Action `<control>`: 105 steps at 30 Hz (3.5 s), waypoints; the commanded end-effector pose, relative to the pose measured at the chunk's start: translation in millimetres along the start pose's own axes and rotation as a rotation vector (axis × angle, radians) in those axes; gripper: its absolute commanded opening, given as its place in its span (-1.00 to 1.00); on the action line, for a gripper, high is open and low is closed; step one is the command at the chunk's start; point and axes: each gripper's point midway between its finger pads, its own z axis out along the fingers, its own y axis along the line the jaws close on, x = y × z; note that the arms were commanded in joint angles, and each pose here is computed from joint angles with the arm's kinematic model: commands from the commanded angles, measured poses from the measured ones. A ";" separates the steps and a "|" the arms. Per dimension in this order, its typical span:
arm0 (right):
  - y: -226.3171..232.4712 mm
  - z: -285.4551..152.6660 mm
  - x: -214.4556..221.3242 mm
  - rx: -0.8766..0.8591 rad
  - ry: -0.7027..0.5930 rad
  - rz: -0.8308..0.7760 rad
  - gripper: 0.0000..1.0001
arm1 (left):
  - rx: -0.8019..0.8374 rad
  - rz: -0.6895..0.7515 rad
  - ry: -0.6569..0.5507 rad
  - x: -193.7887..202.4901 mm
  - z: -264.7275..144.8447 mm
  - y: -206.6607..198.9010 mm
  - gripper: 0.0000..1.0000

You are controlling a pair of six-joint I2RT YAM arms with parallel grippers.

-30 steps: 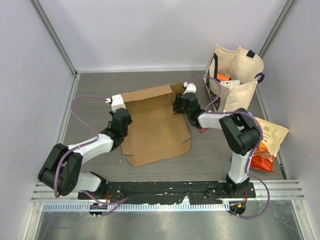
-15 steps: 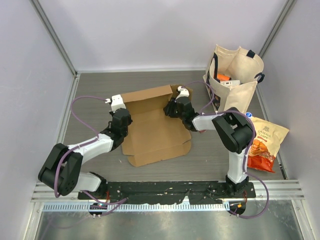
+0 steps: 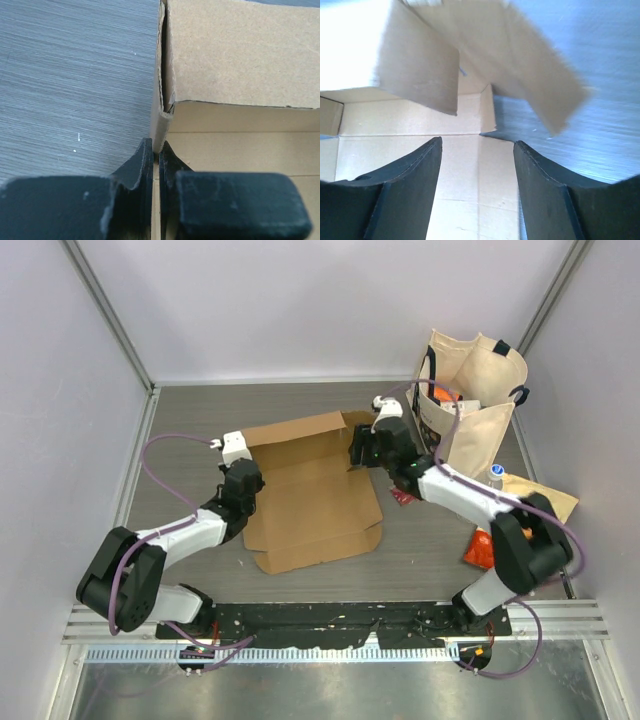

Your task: Fold the paper box

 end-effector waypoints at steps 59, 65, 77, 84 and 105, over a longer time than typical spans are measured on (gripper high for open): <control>35.1 -43.9 -67.4 0.073 0.055 -0.322 -0.97 | 0.059 -0.135 -0.009 -39.5 -42.6 4.1 0.36; 37.3 -43.9 -65.7 0.062 0.043 -0.260 -0.97 | 0.283 -0.335 0.025 -46.1 -86.9 -20.4 0.24; 34.7 -50.7 -65.0 0.032 0.041 -0.128 -0.97 | 0.633 -0.101 0.064 5.2 -151.2 -167.2 -0.09; 39.4 -53.8 -69.9 0.006 0.034 -0.097 -0.97 | 0.682 -0.104 0.119 57.0 -127.0 -235.1 -0.63; 28.2 -60.6 -89.9 0.056 -0.012 -0.218 -0.97 | 0.480 -0.306 0.288 141.1 -58.8 -236.2 -1.00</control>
